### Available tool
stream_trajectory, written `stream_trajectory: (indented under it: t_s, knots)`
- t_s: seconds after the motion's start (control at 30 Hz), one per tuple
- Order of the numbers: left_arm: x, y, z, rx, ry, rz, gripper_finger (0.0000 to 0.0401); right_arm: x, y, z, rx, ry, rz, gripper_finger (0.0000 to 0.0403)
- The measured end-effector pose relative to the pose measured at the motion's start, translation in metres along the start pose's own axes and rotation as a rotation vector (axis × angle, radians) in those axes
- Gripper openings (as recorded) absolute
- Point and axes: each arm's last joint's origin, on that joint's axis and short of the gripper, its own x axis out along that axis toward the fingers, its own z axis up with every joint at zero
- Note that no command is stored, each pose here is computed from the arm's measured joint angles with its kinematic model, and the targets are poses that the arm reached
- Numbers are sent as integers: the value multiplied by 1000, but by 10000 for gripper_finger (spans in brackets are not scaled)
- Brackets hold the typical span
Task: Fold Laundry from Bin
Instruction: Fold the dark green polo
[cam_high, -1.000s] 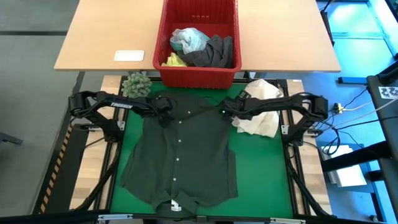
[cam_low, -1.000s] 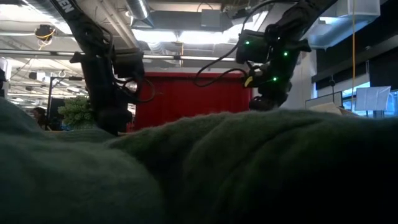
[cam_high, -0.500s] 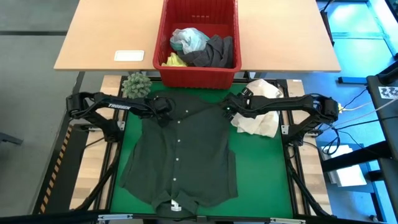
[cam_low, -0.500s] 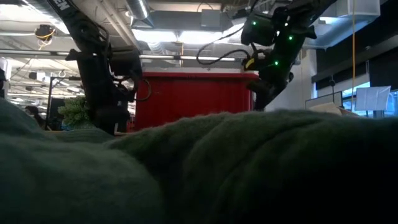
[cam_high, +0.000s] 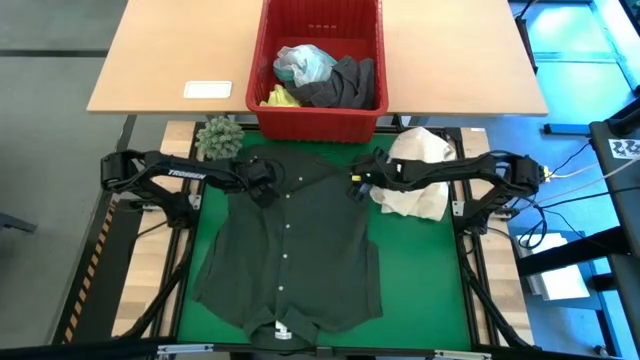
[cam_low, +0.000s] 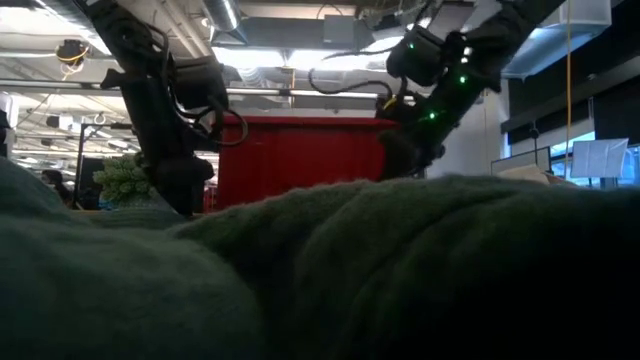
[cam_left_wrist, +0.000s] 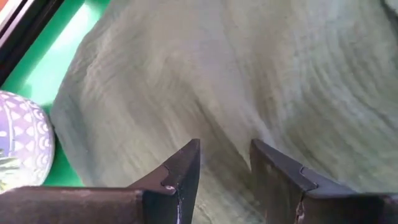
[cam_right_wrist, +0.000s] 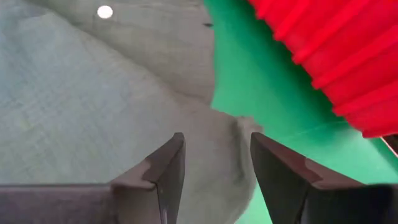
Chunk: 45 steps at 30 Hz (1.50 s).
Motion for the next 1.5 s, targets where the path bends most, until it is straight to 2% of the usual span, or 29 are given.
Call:
stream_trajectory:
  t_s: [0.13,0.4,0.63,0.77,0.9,1.0,1.13,1.5]
  knots:
    - [-1,-2,1,-3,-15,-6,135,12,-12,-13,54,-13,-9,175]
    - [-5,-9,-1,0,-31,-26,135,43,-25,-32,102,33,-14,112]
    - [-6,-11,-2,12,-29,-28,135,50,-37,-39,166,80,-122,63]
    - [-6,-11,-2,15,-30,-26,135,46,-40,-38,194,77,-185,48]
    - [-6,-11,-2,16,-28,-26,135,39,-42,-33,222,51,-182,47]
    - [-6,-11,-2,17,-27,-28,135,30,-43,-26,235,25,-136,47]
    - [-7,-13,0,48,-33,-91,135,15,-44,-20,243,8,-72,47]
    - [-12,-14,7,25,-105,-115,135,-17,-50,-13,223,8,-29,47]
